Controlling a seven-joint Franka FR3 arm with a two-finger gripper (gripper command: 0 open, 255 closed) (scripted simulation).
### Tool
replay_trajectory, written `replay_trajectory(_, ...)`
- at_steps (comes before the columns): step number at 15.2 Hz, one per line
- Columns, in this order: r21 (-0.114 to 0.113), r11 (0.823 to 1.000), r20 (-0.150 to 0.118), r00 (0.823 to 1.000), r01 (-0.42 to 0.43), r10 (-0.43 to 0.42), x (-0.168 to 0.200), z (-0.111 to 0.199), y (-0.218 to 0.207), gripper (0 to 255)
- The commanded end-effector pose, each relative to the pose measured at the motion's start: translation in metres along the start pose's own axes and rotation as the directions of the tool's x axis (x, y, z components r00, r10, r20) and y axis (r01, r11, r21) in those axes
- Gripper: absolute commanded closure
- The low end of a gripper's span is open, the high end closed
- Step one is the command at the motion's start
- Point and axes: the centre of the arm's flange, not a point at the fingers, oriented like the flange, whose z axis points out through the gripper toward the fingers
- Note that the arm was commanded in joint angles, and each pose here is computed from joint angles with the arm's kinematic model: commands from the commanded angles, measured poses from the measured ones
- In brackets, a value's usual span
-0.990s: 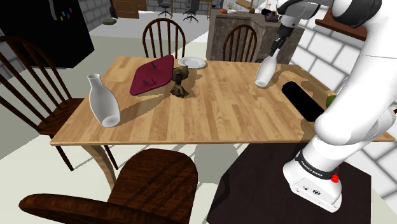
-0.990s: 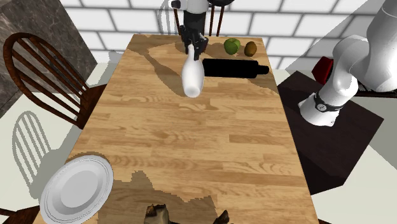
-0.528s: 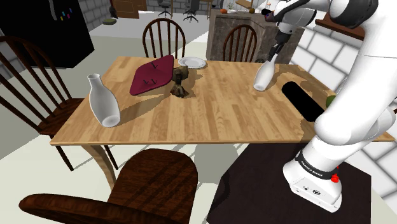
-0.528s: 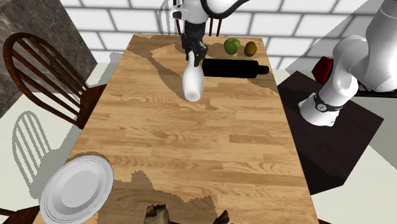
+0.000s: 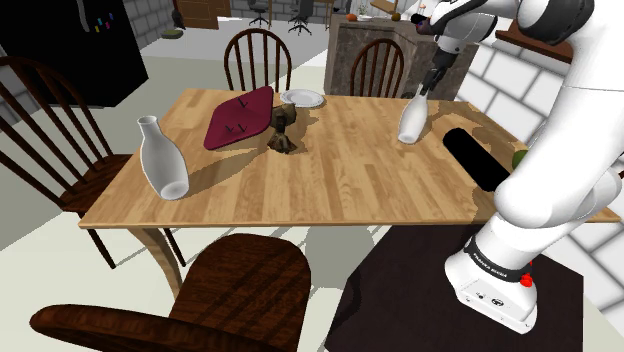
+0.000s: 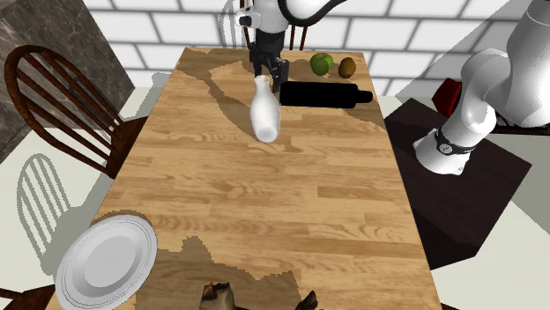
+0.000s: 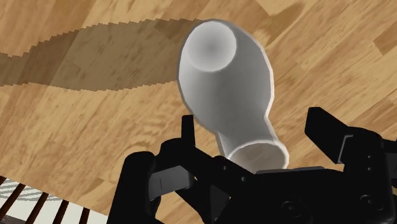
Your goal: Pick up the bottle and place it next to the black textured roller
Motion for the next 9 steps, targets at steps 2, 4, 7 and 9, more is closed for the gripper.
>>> replay_trajectory(2,0.000,1.000,0.000,1.000,0.000,0.000,0.000,0.000,0.000,0)
replay_trajectory(4,0.000,1.000,0.000,1.000,0.000,0.000,0.000,-0.013,0.000,0)
replay_trajectory(7,0.000,1.000,0.000,1.000,0.000,0.000,0.000,-0.050,0.000,0)
replay_trajectory(9,0.000,1.000,0.000,1.000,0.000,0.000,0.000,-0.050,0.000,0)
